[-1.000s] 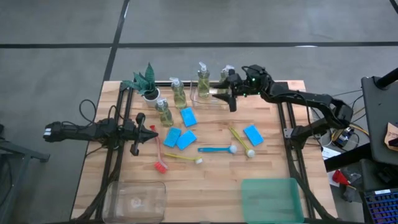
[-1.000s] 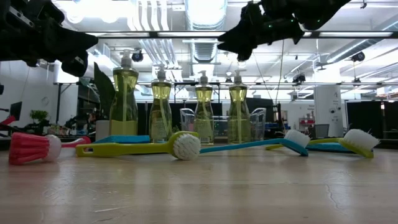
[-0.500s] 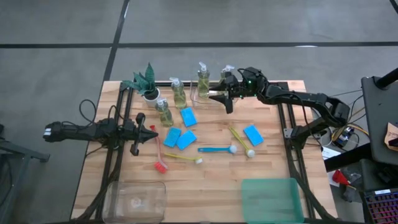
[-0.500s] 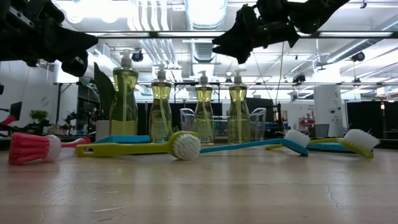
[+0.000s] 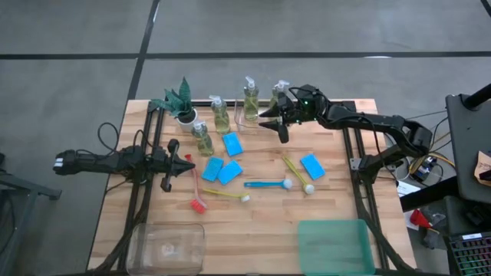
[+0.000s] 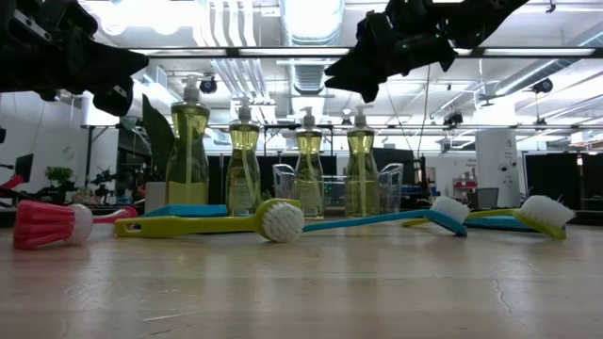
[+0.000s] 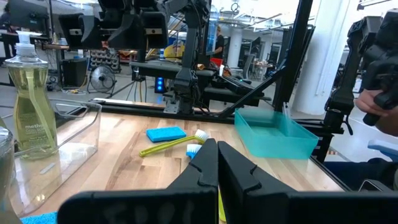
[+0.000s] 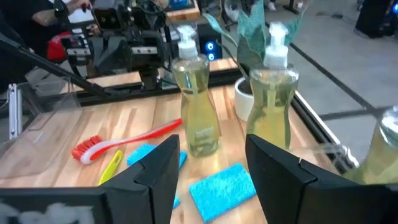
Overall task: Pick & Place Kitchen Sink Supplies
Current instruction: Put the blue sponge into the green bin
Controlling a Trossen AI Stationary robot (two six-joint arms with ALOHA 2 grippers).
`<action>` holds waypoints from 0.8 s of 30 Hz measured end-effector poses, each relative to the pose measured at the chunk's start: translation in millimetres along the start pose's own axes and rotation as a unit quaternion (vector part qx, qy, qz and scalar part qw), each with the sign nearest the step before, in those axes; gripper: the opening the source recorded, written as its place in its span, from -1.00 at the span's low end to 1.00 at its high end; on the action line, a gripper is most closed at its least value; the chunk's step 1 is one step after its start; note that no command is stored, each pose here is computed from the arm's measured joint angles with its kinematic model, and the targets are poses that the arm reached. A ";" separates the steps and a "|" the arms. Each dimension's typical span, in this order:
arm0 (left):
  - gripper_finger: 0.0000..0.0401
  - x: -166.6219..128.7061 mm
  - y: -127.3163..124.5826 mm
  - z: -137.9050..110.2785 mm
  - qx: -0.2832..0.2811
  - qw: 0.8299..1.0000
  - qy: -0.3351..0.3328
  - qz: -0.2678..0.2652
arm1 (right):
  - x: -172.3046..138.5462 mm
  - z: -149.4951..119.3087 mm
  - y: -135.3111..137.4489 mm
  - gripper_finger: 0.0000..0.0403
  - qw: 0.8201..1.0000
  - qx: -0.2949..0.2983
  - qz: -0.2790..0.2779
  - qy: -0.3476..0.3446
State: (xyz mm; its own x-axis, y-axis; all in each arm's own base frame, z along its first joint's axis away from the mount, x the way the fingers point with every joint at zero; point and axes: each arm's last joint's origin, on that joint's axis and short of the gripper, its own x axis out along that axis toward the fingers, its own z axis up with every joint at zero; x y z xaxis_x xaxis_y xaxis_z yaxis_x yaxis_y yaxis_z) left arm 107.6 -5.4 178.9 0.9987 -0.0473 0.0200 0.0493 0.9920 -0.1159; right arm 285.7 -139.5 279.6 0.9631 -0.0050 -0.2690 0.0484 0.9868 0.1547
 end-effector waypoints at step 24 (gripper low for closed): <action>-1.00 0.0 0.0 0.0 0.000 1.000 0.000 0.000 | -33.3 8.3 17.1 -0.28 0.999 0.008 0.000 0.037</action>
State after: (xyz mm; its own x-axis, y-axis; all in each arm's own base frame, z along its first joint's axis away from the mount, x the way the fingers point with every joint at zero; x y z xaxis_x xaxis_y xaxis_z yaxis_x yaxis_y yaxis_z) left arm 107.6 -5.5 178.9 0.9987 -0.0474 0.0200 0.0494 0.9920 -0.1160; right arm 256.7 -123.7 299.1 0.9412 0.0076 -0.3378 0.0530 0.9840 0.1698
